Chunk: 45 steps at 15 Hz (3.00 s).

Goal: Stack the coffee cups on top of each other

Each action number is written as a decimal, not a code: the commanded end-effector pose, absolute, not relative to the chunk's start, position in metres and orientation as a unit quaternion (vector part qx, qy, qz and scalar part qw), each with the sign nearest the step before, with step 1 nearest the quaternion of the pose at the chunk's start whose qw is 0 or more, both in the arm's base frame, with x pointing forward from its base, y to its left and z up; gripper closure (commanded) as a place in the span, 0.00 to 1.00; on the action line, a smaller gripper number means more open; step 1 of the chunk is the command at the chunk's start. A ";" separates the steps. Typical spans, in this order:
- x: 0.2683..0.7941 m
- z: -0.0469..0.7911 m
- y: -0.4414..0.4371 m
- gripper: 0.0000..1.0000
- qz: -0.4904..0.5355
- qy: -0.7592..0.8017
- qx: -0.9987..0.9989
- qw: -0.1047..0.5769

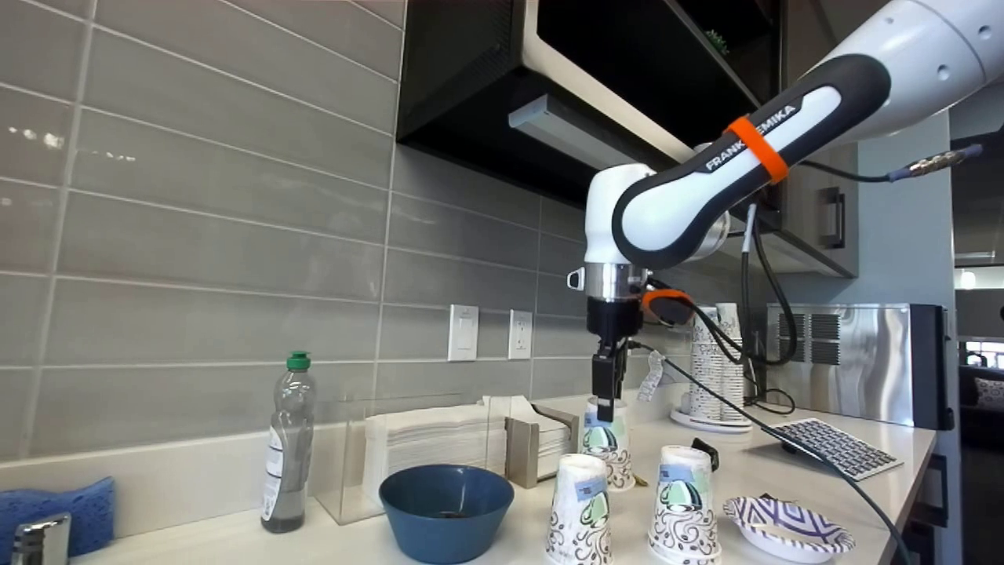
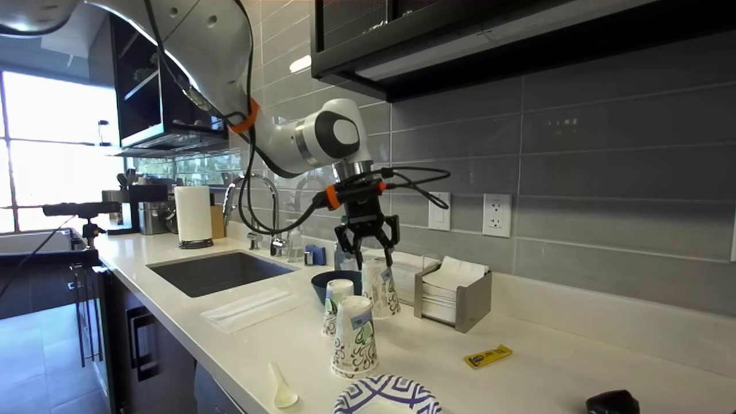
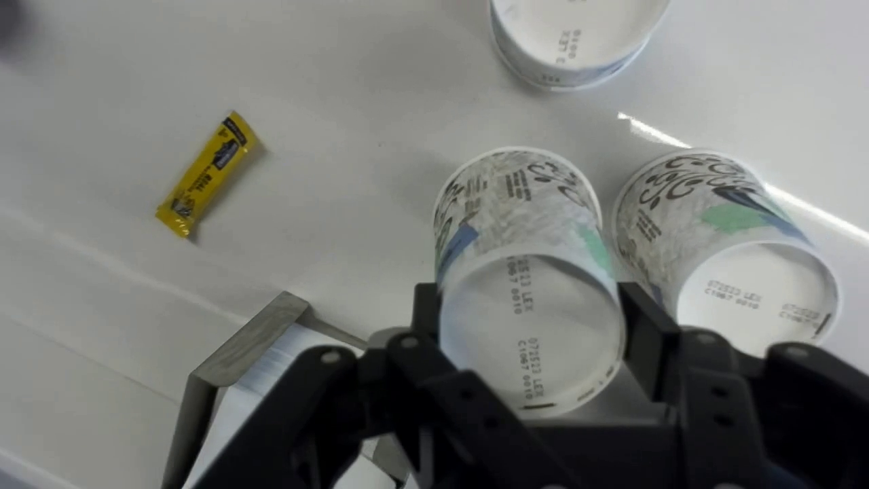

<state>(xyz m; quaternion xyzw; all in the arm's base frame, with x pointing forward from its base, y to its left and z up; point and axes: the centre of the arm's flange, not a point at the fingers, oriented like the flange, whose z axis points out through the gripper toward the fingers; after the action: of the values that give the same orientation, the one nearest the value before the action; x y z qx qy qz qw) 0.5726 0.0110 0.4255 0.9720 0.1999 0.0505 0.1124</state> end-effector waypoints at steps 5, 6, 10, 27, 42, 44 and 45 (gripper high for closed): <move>0.531 0.498 0.067 0.60 0.061 0.225 0.956 0.179; 0.528 0.503 0.075 0.60 0.060 0.232 0.954 0.181; 0.524 0.510 0.105 0.60 0.062 0.259 0.948 0.176; 0.552 0.476 0.110 0.60 0.055 0.279 0.952 0.115; 0.570 0.401 0.103 0.00 0.041 0.260 0.963 0.052; 0.569 0.391 0.101 0.00 0.032 0.255 0.965 0.044; 0.567 0.386 0.100 0.00 0.025 0.250 0.967 0.042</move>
<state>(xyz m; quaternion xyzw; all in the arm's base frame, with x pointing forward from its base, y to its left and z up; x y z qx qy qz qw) 0.5679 0.1062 0.3975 0.9649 0.2537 0.0300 0.0601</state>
